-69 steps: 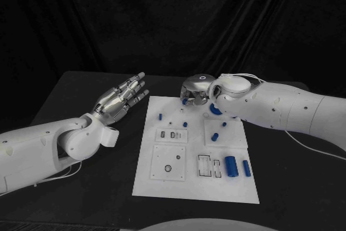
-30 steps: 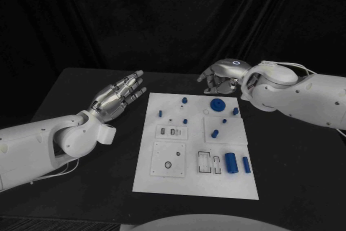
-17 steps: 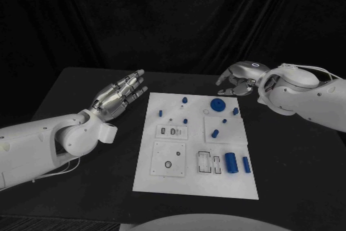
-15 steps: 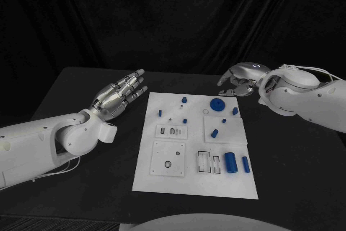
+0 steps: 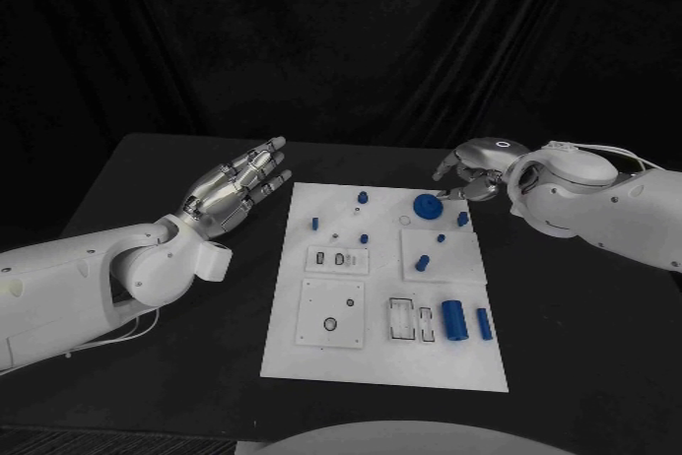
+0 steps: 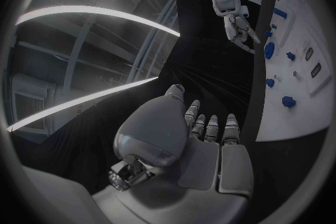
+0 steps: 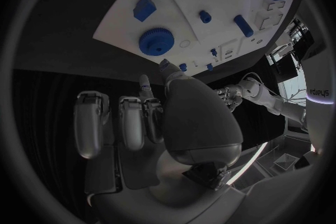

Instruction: Assemble the parts on the task board

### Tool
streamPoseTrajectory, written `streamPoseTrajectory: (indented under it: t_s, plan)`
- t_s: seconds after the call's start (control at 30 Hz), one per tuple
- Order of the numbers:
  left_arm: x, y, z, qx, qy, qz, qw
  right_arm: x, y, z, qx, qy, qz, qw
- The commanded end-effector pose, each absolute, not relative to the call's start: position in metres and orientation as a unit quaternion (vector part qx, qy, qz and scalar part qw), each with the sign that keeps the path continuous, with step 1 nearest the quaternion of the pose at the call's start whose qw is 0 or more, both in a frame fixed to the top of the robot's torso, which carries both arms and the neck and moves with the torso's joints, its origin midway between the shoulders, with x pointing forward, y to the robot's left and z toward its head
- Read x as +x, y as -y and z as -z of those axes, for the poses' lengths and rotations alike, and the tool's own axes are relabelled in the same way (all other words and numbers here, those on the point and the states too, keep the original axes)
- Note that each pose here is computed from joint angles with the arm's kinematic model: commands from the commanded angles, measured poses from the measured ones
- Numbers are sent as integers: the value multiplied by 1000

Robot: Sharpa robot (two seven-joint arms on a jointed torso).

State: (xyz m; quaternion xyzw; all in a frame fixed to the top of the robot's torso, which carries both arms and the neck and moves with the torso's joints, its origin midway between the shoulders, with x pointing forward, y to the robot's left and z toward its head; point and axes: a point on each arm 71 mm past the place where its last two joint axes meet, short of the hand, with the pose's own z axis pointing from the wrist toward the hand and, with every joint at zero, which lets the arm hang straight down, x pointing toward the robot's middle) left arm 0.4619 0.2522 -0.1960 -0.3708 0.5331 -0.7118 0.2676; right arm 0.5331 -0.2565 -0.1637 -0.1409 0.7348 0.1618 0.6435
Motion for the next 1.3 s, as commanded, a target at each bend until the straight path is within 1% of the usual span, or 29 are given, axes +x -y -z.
streamPoseTrajectory:
  t_s: [0.03, 1.3]
  plan:
    - [462, -251, 195, -365, -532, 718, 262, 534, 259, 169, -145, -739, -141, 642]
    - [464, -249, 197, -366, -540, 714, 254, 531, 242, 199, -157, -749, -158, 623]
